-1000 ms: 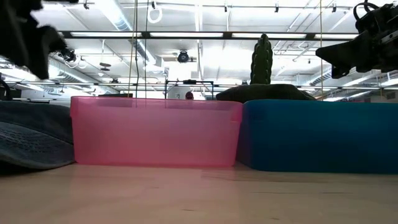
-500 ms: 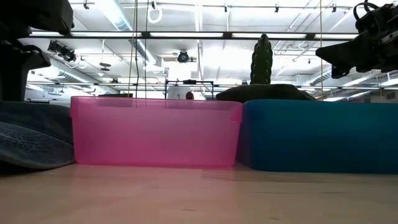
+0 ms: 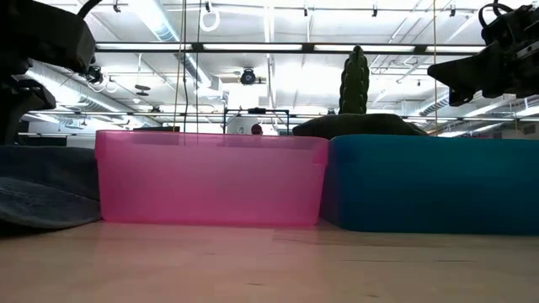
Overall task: Pick & Place hat
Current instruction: Put the bottom blue cap into the pink bin
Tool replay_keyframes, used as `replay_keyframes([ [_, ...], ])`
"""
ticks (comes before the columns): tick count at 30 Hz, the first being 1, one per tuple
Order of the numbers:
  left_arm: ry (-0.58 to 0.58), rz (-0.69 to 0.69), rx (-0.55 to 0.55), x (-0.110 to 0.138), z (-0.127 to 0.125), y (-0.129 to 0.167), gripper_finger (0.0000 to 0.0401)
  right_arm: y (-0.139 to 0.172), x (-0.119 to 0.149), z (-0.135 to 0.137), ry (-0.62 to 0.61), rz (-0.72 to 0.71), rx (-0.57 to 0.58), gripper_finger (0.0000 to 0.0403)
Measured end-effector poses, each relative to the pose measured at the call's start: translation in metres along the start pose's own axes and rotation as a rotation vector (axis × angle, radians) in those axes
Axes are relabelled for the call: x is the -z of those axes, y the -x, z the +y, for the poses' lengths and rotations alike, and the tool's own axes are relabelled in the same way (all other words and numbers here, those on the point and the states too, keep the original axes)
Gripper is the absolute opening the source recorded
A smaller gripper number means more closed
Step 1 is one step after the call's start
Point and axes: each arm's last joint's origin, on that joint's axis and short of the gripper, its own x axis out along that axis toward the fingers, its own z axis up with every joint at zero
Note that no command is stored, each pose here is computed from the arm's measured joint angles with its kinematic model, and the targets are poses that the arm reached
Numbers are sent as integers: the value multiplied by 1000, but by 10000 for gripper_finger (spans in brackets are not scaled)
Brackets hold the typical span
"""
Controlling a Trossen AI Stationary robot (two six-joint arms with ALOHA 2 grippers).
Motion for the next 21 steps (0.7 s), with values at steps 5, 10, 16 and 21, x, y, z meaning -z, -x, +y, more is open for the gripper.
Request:
replay_keyframes([
  [5, 5, 45, 21, 0, 0, 0, 145, 0, 0, 0, 0, 0, 0, 20],
  [10, -22, 123, 58, -5, 2, 0, 29, 0, 0, 0, 0, 0, 0, 20],
  [16, -91, 126, 43, -17, -4, 17, 9, 0, 0, 0, 0, 0, 0, 20],
  [21, -128, 91, -7, -20, -17, 46, 8, 0, 0, 0, 0, 0, 0, 20],
])
